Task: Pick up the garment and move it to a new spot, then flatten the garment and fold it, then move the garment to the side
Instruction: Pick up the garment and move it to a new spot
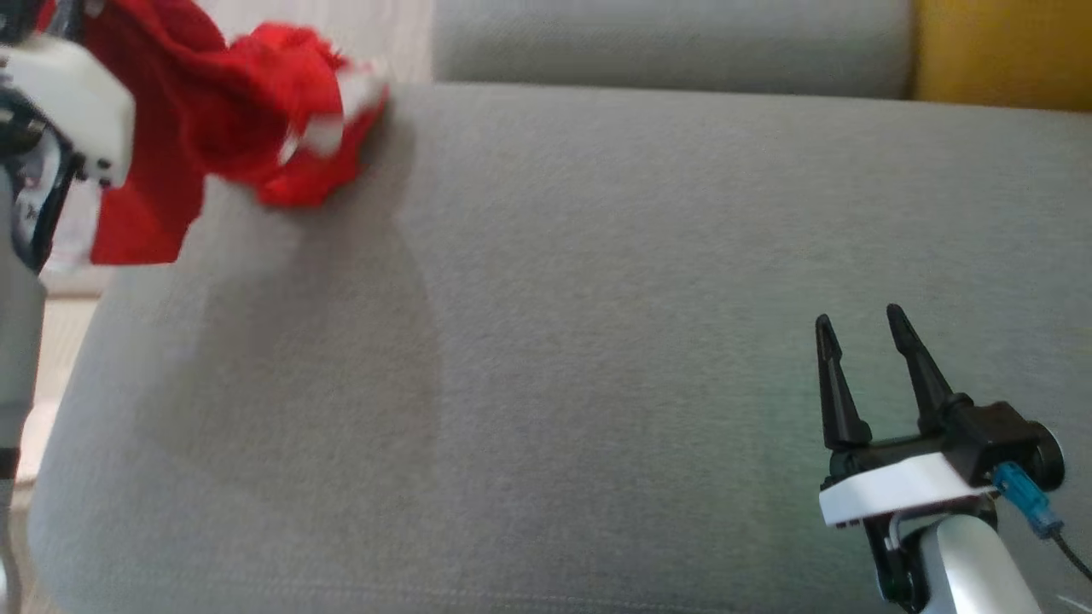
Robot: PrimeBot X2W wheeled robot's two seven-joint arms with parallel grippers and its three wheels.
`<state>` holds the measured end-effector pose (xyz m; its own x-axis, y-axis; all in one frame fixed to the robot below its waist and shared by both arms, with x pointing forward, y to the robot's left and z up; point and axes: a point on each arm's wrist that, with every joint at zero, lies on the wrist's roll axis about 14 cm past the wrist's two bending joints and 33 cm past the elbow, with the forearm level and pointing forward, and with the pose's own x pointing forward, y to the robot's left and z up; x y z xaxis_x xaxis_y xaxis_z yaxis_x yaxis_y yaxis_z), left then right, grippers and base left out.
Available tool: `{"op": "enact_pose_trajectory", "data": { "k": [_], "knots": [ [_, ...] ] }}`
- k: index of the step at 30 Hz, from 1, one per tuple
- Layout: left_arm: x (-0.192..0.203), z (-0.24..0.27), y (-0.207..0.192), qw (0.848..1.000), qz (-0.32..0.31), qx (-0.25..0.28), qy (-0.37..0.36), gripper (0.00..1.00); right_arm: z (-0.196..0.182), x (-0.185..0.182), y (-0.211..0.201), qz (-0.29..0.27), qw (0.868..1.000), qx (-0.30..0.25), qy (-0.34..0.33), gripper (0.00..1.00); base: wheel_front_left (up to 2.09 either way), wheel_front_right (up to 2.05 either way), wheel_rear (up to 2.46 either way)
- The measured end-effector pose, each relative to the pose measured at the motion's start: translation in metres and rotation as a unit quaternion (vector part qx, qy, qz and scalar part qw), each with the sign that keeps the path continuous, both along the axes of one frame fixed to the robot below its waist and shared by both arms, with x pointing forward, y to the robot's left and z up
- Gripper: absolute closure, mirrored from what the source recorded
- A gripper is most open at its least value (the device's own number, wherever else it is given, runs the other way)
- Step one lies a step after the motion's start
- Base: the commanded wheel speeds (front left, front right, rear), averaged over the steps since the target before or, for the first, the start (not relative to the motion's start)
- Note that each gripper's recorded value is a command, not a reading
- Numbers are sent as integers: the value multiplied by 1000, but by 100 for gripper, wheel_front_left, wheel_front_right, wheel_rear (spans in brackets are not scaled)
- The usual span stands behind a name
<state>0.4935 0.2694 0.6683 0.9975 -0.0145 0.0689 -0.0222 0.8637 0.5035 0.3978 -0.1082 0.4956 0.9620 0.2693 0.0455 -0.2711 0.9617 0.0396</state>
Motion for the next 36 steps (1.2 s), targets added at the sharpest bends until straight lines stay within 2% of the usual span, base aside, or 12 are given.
{"op": "enact_pose_trajectory", "data": {
  "k": [4, 8, 14, 15, 16, 23, 27, 34, 36],
  "knots": [
    [1, 31, -50, 998, -58, 11, -30, 100, 9, -12, -19, -28, 1000, 0, -12, 0, 0, 0, 0],
    [5, 51, -99, 993, -110, 0, -49, 100, 13, -26, -40, -58, 998, 3, -17, 0, 0, 0, 0],
    [10, 27, -198, 977, -213, -28, -17, 100, 14, -43, -74, -110, 994, 1, -19, 0, 0, 0, 0],
    [10, 27, -198, 977, -213, -28, -17, 100, 14, -43, -74, -110, 994, 1, -19, 0, 0, 0, 0],
    [9, 10, -235, 968, -249, -38, 2, 100, 13, -48, -86, -128, 992, 3, -16, 0, 0, 0, 0],
    [2, -47, -346, 931, -347, -94, 70, 100, 11, -57, -110, -169, 986, 12, -10, 0, 0, 0, 0],
    [1, -96, -385, 913, -371, -117, 121, 100, 10, -54, -117, -180, 983, 17, -4, 0, 0, 0, 0],
    [3, -182, -423, 891, -387, -129, 199, 100, -10, -54, -130, -204, 978, 19, 32, 0, 0, 0, 0],
    [6, -197, -429, 888, -388, -132, 211, 53, -14, -53, -134, -212, 976, 17, 40, 0, 0, 0, 0]
  ]
}}
